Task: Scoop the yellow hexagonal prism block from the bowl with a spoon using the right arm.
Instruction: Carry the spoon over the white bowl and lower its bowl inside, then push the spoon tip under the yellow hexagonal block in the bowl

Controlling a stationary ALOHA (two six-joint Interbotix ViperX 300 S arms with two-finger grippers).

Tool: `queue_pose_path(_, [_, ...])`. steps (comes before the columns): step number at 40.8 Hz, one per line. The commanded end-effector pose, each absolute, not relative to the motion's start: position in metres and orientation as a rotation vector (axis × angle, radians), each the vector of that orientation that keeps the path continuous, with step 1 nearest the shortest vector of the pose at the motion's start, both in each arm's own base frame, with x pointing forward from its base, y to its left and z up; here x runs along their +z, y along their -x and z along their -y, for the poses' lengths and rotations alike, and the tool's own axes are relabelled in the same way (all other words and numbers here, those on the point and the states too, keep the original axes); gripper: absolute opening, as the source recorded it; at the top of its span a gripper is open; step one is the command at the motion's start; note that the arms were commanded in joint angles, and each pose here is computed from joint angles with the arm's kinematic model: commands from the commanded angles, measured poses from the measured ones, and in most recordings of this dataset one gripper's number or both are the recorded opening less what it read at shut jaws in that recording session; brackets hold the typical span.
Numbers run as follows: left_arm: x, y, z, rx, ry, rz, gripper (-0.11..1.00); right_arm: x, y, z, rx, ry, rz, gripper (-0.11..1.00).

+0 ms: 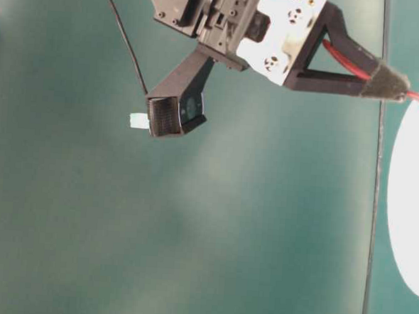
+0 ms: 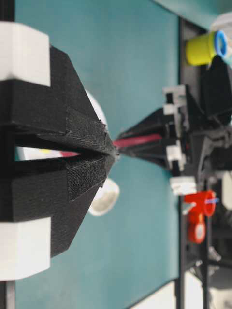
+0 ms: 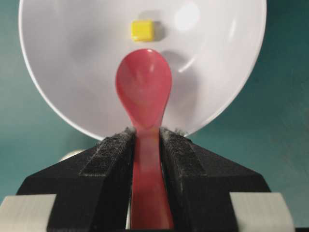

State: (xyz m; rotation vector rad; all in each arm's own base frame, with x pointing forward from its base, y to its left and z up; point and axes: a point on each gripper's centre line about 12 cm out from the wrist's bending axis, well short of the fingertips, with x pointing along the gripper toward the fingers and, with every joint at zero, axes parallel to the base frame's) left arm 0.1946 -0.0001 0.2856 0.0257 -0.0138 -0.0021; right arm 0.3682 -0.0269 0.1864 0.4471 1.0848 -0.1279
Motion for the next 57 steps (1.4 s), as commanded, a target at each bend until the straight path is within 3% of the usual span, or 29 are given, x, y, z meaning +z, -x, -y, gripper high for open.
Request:
queue_pose_path(1, [0.295,-0.197,0.001,-0.004,-0.03,0.038,-0.01,0.196,-0.374,0.029,-0.128,-0.45,-1.052,0.24])
queue_pose_path(57, [0.296,-0.196,0.001,-0.004,-0.03,0.043,-0.01,0.188,-0.41,0.039,-0.151,-0.427,-0.923,0.23])
